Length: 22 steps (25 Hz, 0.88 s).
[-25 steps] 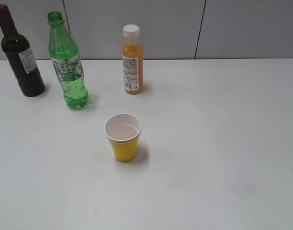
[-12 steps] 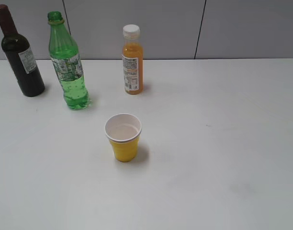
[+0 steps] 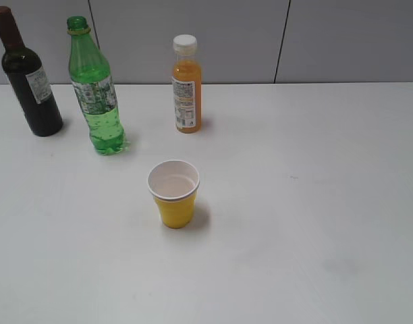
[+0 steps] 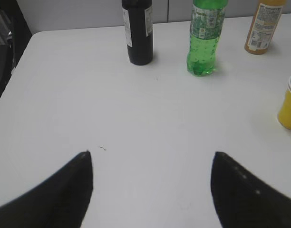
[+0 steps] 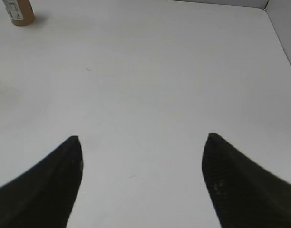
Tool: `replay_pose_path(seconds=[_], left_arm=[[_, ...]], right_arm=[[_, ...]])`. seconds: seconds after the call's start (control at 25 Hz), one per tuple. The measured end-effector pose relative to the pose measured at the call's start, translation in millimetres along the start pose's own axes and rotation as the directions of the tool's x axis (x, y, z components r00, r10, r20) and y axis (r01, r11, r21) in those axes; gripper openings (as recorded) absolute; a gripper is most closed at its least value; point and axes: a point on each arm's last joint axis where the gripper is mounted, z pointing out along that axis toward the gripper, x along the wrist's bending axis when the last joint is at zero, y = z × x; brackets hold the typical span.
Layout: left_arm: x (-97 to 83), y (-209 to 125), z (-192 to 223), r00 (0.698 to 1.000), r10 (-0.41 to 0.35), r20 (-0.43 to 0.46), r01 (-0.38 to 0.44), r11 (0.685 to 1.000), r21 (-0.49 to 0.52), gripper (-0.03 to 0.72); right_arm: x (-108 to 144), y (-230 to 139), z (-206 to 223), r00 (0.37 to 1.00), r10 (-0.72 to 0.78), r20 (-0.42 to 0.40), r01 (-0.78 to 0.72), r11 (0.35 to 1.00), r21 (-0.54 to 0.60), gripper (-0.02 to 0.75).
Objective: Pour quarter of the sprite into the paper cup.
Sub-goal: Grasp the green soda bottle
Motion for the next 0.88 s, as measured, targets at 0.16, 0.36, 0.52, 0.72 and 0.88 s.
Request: replay_pose_path(seconds=[0.16, 0.36, 0.52, 0.72, 0.88], left_arm=[[0.0, 0.0, 0.0, 1.000, 0.000, 0.000, 0.000, 1.000, 0.000, 0.589], [0.0, 0.0, 0.0, 1.000, 0.000, 0.000, 0.000, 1.000, 0.000, 0.589], [0.0, 0.0, 0.0, 1.000, 0.000, 0.000, 0.000, 1.000, 0.000, 0.589], [0.0, 0.0, 0.0, 1.000, 0.000, 0.000, 0.000, 1.000, 0.000, 0.589], [0.0, 0.0, 0.0, 1.000, 0.000, 0.000, 0.000, 1.000, 0.000, 0.589]], right_arm=[[0.0, 0.0, 0.0, 1.000, 0.000, 0.000, 0.000, 1.000, 0.001, 0.591], [0.0, 0.0, 0.0, 1.000, 0.000, 0.000, 0.000, 1.000, 0.001, 0.591], [0.0, 0.0, 0.0, 1.000, 0.000, 0.000, 0.000, 1.000, 0.001, 0.591], [0.0, -0.1, 0.0, 1.000, 0.000, 0.000, 0.000, 1.000, 0.001, 0.591], [0.0, -0.1, 0.0, 1.000, 0.001, 0.000, -0.001, 1.000, 0.001, 0.591]])
